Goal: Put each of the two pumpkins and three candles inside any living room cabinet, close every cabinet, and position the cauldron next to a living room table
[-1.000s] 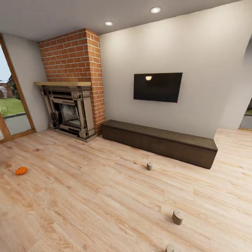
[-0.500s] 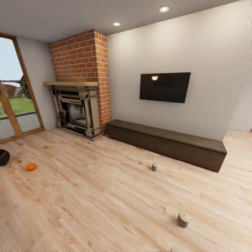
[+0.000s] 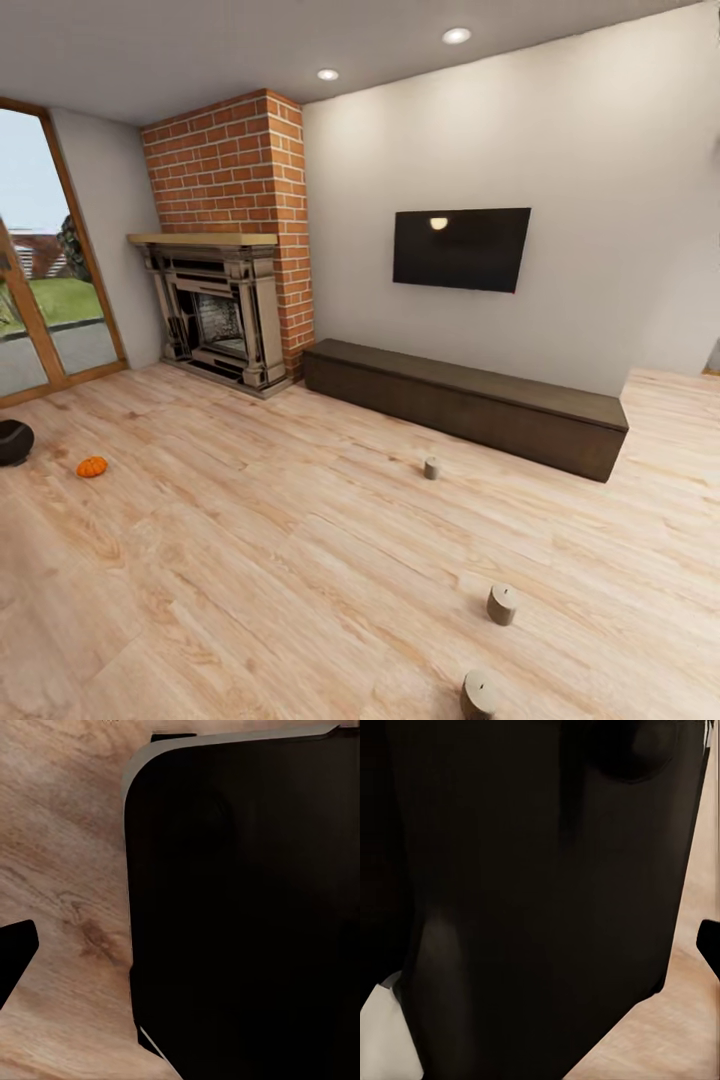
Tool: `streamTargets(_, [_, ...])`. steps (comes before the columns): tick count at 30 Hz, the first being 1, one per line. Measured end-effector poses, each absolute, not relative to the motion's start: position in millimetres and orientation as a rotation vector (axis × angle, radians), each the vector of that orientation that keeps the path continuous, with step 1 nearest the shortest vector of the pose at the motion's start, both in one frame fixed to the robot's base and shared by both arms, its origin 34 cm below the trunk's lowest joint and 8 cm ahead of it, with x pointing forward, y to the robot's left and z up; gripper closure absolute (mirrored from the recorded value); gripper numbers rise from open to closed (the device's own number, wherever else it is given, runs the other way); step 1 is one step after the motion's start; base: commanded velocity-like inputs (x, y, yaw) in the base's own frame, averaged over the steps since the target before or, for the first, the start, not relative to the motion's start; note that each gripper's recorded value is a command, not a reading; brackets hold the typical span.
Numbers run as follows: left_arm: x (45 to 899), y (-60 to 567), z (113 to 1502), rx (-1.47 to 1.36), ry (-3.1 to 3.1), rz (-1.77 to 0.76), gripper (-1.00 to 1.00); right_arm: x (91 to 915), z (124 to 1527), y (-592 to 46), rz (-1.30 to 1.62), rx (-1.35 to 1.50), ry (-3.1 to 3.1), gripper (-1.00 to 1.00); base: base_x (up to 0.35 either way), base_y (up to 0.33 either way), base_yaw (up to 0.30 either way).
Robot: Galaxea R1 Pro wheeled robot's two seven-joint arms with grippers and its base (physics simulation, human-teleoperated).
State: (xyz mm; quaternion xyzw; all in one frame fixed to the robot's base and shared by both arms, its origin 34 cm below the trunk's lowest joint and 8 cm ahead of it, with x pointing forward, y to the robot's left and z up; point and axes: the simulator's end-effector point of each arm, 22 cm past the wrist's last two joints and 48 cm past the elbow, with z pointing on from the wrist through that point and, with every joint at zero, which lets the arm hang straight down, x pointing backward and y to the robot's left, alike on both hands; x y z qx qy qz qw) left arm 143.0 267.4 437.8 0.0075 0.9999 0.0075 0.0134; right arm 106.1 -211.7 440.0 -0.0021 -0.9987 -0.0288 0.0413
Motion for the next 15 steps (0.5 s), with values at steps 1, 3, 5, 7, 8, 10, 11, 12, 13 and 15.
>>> streamTargets(1, [143.2, 267.4, 437.8, 0.023, 3.114, 0.023, -1.0, 106.3, 440.0, -211.9, -0.088, -0.008, -3.058, -1.0, -0.039, -0.025, 0.0])
streamTargets(3, [143.6, 267.4, 437.8, 0.022, 3.111, 0.024, -1.0, 107.2, 439.9, -212.2, -0.087, -0.011, -3.06, -1.0, -0.028, -0.018, 0.0])
streamTargets(5, [144.0, 267.4, 437.8, 0.023, 3.11, 0.023, -1.0, 106.9, 439.9, -212.8, -0.086, -0.014, -3.06, -1.0, -0.013, -0.023, 0.0])
streamTargets(7, [144.1, 267.4, 437.8, 0.023, 3.109, 0.023, -1.0, 106.7, 439.9, -212.7, -0.086, -0.014, -3.059, -1.0, -0.007, -0.092, 0.022])
streamTargets(8, [144.2, 267.4, 437.8, 0.023, 3.109, 0.023, -1.0, 106.7, 439.9, -212.4, -0.086, -0.014, -3.059, -1.0, -0.004, -0.173, 0.117])
streamTargets(10, [144.2, 267.4, 437.8, 0.025, 3.109, 0.023, -1.0, 106.7, 440.0, -211.9, -0.087, -0.013, -3.059, -1.0, -0.003, -0.21, 0.176])
streamTargets(11, [144.2, 267.4, 437.8, 0.025, 3.108, 0.023, -1.0, 106.7, 440.0, -211.5, -0.088, -0.012, -3.059, -1.0, -0.002, -0.237, 0.218])
streamTargets(12, [144.2, 267.4, 437.8, 0.025, 3.108, 0.023, -1.0, 106.7, 440.0, -211.3, -0.088, -0.012, -3.059, -1.0, -0.001, -0.253, 0.228])
streamTargets(13, [144.3, 267.3, 437.8, 0.025, 3.108, 0.023, -1.0, 106.7, 440.1, -209.4, -0.092, -0.011, -3.059, -1.0, -0.001, -0.259, 0.217])
streamTargets(15, [144.3, 267.3, 437.8, 0.026, 3.107, 0.023, -1.0, 106.7, 440.2, -207.5, -0.095, -0.009, -3.059, -1.0, -0.001, -0.227, 0.143])
